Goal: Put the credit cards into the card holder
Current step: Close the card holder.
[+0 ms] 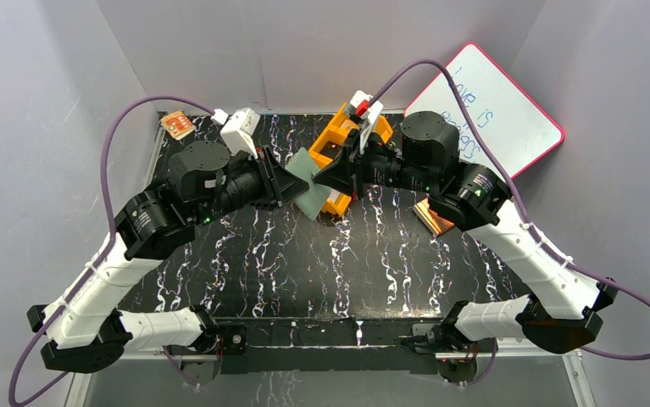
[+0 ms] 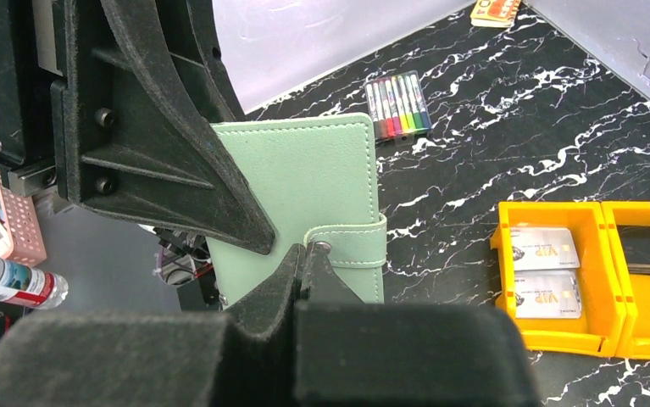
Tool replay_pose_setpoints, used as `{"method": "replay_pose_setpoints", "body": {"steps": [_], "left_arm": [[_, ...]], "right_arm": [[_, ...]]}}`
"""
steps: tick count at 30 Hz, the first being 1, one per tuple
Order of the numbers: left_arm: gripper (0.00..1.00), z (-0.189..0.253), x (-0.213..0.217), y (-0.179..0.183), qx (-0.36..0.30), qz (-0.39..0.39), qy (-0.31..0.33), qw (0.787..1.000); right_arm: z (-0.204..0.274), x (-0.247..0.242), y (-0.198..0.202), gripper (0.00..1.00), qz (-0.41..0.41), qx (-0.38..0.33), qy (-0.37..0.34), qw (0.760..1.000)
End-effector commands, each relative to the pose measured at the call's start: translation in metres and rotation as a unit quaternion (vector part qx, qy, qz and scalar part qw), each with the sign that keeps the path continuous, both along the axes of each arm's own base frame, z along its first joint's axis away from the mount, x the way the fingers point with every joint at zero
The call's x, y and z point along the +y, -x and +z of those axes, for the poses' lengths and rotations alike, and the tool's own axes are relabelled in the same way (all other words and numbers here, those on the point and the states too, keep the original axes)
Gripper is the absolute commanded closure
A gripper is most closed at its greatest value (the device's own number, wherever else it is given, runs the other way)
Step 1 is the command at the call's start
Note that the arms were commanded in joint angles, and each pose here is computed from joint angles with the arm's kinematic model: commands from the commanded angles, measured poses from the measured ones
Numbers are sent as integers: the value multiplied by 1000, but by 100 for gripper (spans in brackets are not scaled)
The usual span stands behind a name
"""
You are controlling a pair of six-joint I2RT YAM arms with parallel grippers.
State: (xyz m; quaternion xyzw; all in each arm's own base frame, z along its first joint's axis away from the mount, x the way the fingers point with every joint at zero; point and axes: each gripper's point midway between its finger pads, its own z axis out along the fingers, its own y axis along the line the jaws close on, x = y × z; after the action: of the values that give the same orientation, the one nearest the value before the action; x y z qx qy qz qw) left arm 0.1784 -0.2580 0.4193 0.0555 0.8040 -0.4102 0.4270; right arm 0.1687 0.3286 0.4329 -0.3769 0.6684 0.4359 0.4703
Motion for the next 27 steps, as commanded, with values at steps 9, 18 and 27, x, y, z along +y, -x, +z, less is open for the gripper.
{"method": "replay_pose_setpoints", "body": {"steps": [9,18,27], "left_arm": [[100,68,-24,36,-54,-119,112,985],[100,93,-33,52,-69,-168,160,970],[100,103,-43,60,-72,-204,177,960]], "right_arm": [[0,18,4,100,30,12,-17,999],[-16,26,3,100,37,38,-10,999],[-25,32,3,100,42,56,-7,998]]}}
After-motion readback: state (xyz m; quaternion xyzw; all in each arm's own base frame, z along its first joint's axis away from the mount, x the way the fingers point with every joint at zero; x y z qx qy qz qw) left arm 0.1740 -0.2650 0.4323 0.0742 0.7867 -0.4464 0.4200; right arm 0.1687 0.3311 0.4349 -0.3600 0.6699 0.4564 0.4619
